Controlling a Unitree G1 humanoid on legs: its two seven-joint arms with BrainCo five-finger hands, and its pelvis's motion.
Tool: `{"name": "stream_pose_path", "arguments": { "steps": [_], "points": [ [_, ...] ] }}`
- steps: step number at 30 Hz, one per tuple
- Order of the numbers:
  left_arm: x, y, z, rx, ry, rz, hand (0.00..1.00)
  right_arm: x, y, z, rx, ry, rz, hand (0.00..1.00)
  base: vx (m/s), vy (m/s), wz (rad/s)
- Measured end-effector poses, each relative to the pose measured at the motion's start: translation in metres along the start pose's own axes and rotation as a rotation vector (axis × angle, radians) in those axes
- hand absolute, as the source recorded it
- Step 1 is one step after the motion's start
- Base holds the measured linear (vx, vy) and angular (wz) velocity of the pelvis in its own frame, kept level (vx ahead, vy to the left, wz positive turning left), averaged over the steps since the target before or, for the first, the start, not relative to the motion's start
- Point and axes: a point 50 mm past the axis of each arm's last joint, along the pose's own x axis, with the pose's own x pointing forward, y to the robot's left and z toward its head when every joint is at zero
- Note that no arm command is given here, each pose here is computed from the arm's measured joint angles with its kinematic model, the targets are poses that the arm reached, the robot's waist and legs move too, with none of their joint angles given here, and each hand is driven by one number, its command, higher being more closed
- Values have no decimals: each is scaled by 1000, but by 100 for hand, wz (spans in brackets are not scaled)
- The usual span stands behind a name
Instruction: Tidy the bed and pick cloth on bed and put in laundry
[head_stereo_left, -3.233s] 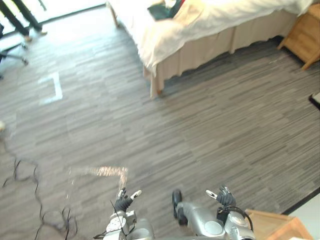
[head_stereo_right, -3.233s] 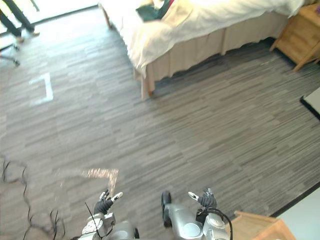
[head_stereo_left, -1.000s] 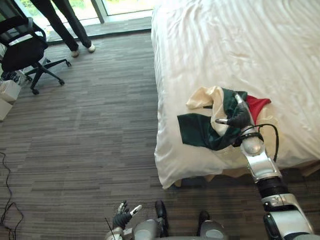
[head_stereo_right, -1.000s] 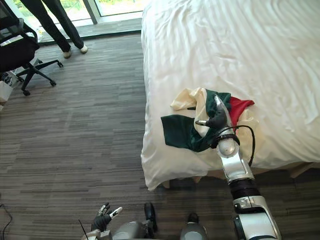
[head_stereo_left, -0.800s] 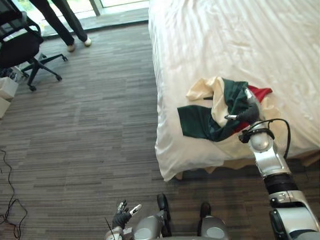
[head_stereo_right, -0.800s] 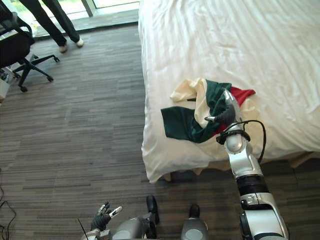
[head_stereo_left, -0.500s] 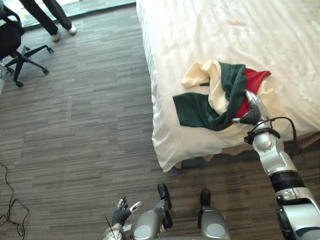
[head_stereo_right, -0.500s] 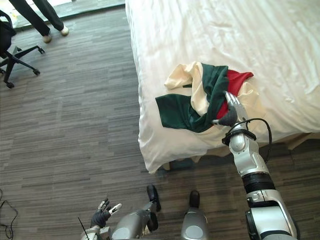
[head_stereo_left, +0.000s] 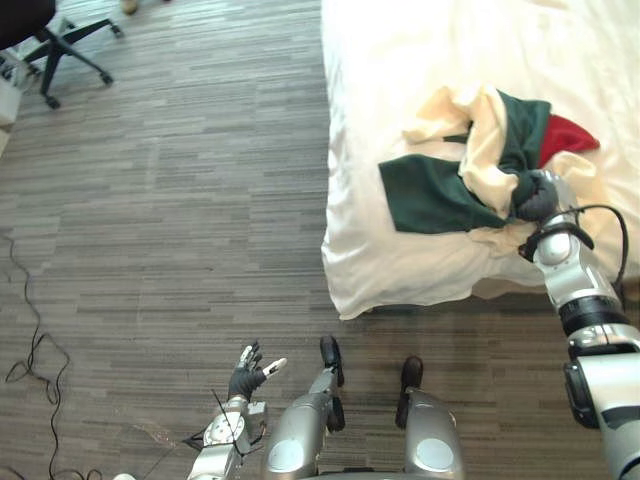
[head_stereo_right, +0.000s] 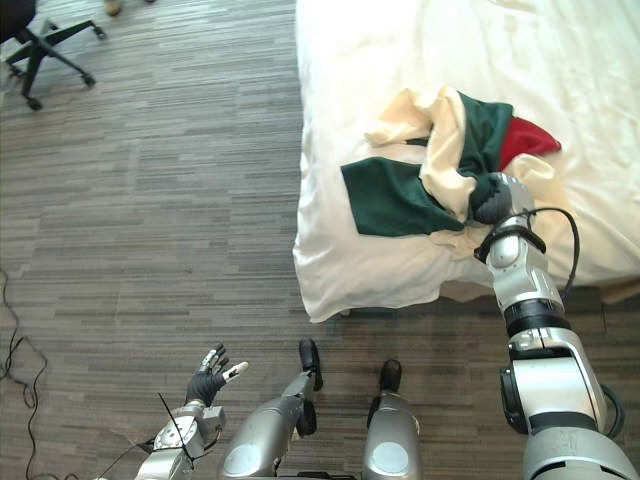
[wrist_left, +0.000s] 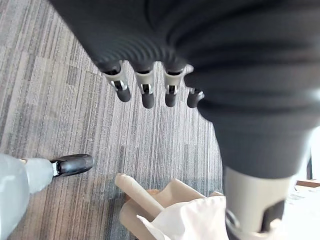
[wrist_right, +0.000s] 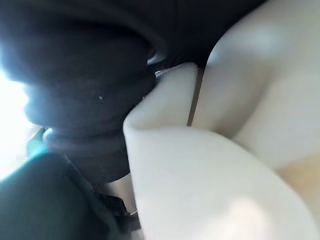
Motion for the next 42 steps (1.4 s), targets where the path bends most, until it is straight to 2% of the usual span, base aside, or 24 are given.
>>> {"name": "stream_pose_path", "arguments": {
  "steps": [2, 5, 9, 11, 14, 17, 20, 25, 33, 37, 38, 40, 42],
  "points": [
    [-1, 7, 3, -1, -11, 22, 0, -21, 8, -13, 169, 41, -23, 100, 73, -142, 50],
    [-1, 15, 3, -23, -5, 63, 0, -46, 30, -18, 338, 74, 1, 100, 86, -142, -2],
    [-3, 18, 0, -34, 9, 79, 0, -93, 64, -40, 464, 192, 89, 100, 115, -129, -4],
    [-7, 17, -6, -47, 34, 84, 0, -134, 91, -57, 519, 298, 194, 100, 124, -83, -12],
    [-10, 8, -14, -81, 64, 76, 0, -176, 114, -72, 578, 425, 298, 100, 68, -37, -27],
    [-13, 2, -20, -105, 85, 74, 0, -203, 128, -79, 631, 516, 359, 100, -14, -10, -30],
    [-18, 0, -25, -158, 94, 100, 0, -239, 142, -83, 759, 643, 401, 100, -70, -19, -17],
    [-26, -11, -23, -219, 66, 89, 0, -266, 143, -92, 792, 727, 419, 100, -123, -34, 29],
    [-40, -5, -35, -233, 96, 106, 0, -261, 145, -92, 739, 696, 467, 100, -4, 63, 63],
    [-34, -19, -24, -247, 60, 56, 0, -260, 151, -100, 710, 742, 470, 100, 35, 66, 181],
    [-32, -15, -21, -242, 47, 65, 0, -263, 155, -97, 731, 756, 469, 100, -62, -55, 300],
    [-24, -29, -27, -254, 95, 34, 0, -263, 153, -107, 707, 800, 447, 100, 29, 61, 272],
    [-26, -27, -32, -249, 126, 39, 0, -264, 149, -111, 686, 815, 451, 100, 58, 212, 227]
  ]
}}
